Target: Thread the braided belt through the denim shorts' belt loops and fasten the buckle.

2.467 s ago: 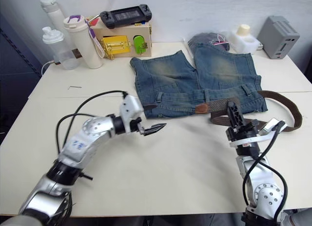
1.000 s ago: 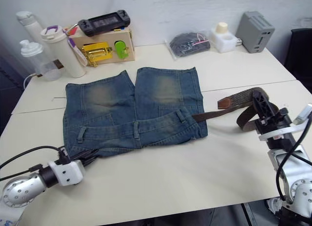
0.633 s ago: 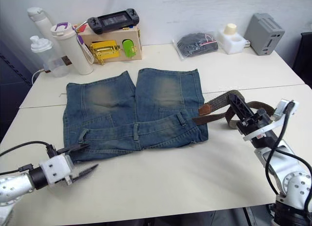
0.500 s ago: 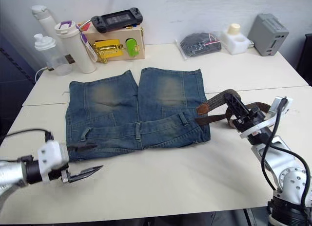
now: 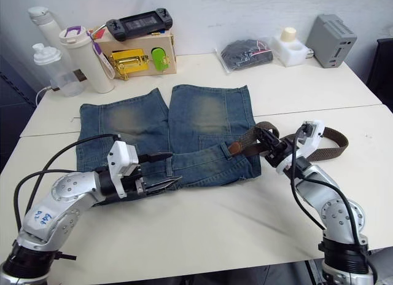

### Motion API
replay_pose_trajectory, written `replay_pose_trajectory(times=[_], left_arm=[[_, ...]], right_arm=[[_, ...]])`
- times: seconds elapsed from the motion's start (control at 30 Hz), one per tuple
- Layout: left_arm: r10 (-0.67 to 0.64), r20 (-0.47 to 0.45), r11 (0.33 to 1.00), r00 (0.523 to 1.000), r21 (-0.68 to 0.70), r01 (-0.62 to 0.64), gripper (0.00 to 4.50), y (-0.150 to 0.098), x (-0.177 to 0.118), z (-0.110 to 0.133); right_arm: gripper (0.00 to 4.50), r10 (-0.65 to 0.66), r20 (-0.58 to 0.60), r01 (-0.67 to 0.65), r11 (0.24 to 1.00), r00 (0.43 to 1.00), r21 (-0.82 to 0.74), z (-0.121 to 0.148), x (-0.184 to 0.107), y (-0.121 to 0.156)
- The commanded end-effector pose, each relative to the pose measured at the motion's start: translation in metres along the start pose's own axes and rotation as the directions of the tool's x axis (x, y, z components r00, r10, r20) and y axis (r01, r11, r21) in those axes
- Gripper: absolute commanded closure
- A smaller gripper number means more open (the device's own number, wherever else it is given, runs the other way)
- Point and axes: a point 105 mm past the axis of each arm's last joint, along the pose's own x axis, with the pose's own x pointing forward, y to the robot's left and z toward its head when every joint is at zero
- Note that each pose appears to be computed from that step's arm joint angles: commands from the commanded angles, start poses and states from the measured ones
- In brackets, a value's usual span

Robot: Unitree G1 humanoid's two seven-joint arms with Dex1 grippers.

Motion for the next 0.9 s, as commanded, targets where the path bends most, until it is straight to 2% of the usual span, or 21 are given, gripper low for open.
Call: replay_pose_trajectory(times=[0.03,0.2,0.37,0.53,0.73,0.9], left_arm=[[-0.001,0.016,0.999,1.000,0.037,0.001,0.70,-0.002,0.004,0.004],[-0.003,0.013,0.999,1.000,0.034,0.003,0.70,-0.003,0.003,0.001],[0.013,0.025,0.999,1.000,0.048,-0.014,0.70,0.001,0.004,0.004],[0.006,0.034,0.998,0.999,0.060,-0.008,0.70,0.002,0.006,0.007],[-0.018,0.039,0.993,0.999,0.118,0.013,0.70,0.004,0.013,0.012],[-0.088,-0.021,0.960,0.996,0.263,0.091,0.70,0.003,0.031,0.004]], right_arm=[[4.50,0.035,0.023,-0.033,0.998,0.999,-0.059,0.005,0.002,0.009],[4.50,0.052,0.056,-0.045,0.992,0.997,-0.117,0.010,0.005,0.014],[4.50,0.047,-0.018,-0.050,0.979,0.999,-0.197,-0.007,0.008,0.016],[4.50,0.070,-0.009,-0.070,0.968,0.997,-0.240,-0.007,0.008,0.022],[4.50,0.057,-0.139,-0.100,0.942,0.989,-0.320,-0.038,0.011,0.026],[4.50,0.016,-0.251,-0.082,0.963,0.968,-0.255,-0.072,0.016,0.026]])
